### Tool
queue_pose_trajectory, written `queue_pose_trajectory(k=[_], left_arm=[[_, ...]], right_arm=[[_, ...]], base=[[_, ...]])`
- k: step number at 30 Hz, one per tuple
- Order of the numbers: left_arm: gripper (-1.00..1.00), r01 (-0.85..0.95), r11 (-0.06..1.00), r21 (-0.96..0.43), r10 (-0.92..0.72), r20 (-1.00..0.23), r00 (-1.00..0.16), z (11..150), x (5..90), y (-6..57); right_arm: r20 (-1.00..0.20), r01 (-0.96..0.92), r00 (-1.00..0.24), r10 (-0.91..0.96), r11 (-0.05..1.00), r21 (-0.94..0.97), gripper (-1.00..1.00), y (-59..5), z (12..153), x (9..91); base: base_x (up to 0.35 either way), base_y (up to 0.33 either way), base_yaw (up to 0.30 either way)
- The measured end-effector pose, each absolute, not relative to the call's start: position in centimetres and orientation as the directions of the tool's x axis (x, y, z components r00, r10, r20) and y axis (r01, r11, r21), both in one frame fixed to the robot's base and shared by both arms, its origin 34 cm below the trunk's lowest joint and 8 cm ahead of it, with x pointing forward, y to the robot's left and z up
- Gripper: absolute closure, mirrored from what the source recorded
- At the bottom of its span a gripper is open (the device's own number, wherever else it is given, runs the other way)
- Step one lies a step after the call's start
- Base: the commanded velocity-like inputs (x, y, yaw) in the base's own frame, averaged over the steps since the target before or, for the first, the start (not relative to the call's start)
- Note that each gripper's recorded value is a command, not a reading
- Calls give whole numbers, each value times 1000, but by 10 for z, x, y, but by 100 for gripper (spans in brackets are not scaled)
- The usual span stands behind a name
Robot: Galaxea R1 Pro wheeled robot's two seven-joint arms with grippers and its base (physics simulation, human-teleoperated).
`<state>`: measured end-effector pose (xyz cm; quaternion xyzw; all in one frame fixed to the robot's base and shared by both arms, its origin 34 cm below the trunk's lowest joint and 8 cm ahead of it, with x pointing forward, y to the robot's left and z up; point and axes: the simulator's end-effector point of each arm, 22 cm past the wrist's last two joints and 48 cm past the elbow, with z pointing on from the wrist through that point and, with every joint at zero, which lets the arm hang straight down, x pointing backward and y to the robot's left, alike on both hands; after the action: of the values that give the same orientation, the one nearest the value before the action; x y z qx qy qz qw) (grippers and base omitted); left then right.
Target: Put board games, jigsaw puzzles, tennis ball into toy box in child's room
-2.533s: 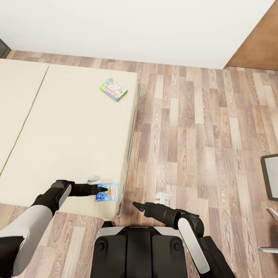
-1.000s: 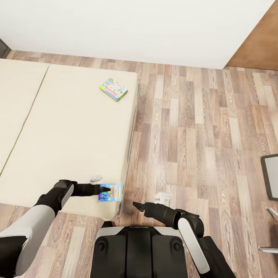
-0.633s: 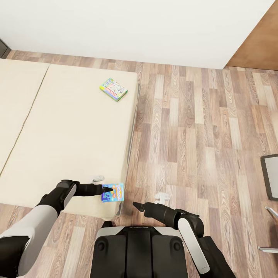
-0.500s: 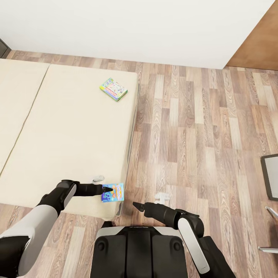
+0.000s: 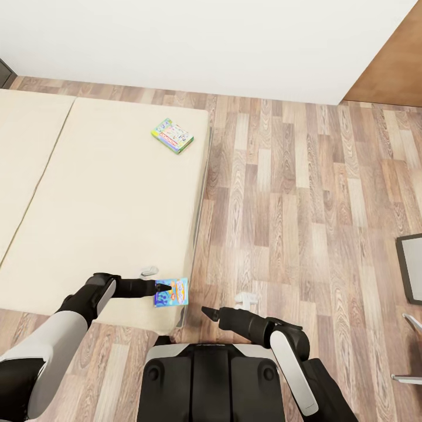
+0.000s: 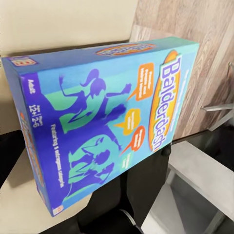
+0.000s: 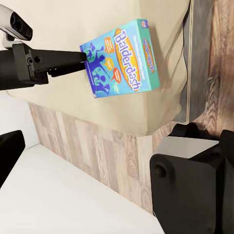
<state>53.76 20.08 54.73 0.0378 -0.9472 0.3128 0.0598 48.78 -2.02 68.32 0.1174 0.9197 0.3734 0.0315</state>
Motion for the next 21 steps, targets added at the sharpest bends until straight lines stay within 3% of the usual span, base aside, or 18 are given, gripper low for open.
queue_pose_trajectory(k=[21], left_arm=[[-100, -108, 807, -581, -36, 135, -990, 547, 538, 208]], right_arm=[[30, 193, -970, 240, 694, 694, -100, -20, 683, 488]], base=[[0, 0, 0]])
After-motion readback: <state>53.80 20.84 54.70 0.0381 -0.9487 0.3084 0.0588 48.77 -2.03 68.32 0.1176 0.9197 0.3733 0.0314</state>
